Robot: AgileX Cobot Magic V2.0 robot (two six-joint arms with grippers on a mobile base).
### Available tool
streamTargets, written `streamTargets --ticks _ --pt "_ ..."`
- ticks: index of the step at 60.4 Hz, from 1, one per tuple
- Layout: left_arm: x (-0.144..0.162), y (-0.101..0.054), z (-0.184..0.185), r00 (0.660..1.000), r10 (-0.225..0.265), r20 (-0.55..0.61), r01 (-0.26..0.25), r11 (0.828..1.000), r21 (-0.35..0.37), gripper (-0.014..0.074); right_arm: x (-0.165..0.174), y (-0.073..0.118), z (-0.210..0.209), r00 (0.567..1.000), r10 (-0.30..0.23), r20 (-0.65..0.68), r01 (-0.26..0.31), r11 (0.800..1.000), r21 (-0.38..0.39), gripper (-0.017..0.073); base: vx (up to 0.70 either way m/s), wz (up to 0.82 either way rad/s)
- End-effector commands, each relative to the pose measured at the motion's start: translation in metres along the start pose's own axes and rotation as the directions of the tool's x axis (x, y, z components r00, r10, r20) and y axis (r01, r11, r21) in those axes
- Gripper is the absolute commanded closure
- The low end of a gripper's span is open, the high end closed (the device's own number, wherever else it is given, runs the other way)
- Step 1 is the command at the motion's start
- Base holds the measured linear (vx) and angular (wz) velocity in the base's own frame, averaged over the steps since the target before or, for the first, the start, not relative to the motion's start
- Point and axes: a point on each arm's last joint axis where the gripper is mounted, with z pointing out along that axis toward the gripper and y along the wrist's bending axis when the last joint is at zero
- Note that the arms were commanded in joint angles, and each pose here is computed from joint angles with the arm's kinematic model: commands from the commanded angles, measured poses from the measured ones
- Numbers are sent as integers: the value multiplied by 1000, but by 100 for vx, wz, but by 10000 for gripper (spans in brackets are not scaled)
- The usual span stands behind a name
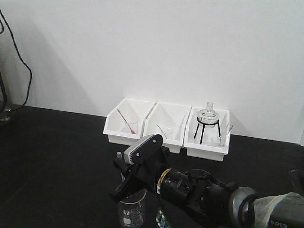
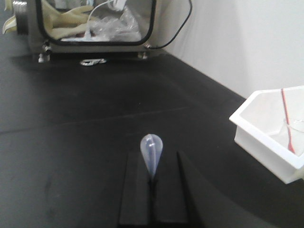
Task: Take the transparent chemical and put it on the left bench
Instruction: 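Lower the pipette into the empty glass beaker and open the right gripper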
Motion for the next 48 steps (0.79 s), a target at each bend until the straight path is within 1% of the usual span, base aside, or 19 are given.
streamTargets --ticks 1,9,11,13,18,20,24,30,36,41,48 --pt "-3 0 -1 997 -9 81 9 1000 -2 597 -38 -5 -8 995 -17 103 15 1000 22 548 0 0" --pt "-3 0 -1 997 -9 81 9 1000 -2 597 -34 -6 -8 998 1 63 -3 1000 31 508 0 0" --pt "-3 0 -1 997 -9 81 9 1000 -2 597 -32 -6 -8 999 26 43 -28 999 36 489 0 0" --pt "-3 0 -1 997 -9 81 9 1000 -2 597 -31 -7 -8 998 63 26 -65 997 45 469 0 0" --pt "-3 0 -1 997 -9 81 9 1000 -2 597 -24 -9 -8 988 151 -35 -148 986 78 402 0 0" --pt "-3 0 -1 997 -9 81 9 1000 -2 597 -22 -10 -8 984 169 -52 -164 983 87 375 0 0" --pt "-3 0 -1 997 -9 81 9 1000 -2 597 -19 -10 -8 975 206 -82 -198 975 104 292 0 0" --pt "-3 0 -1 997 -9 81 9 1000 -2 597 -19 -10 -8 973 213 -84 -204 973 106 139 0 0" --pt "-3 0 -1 997 -9 81 9 1000 -2 597 -25 -10 -10 977 202 -62 -196 976 96 29 0 0" --pt "-3 0 -1 997 -9 81 9 1000 -2 597 -35 -11 -16 980 194 -47 -189 977 100 -8 0 0" --pt "-3 0 -1 997 -9 81 9 1000 -2 597 -54 -12 -34 983 179 -52 -171 977 124 -9 0 0"
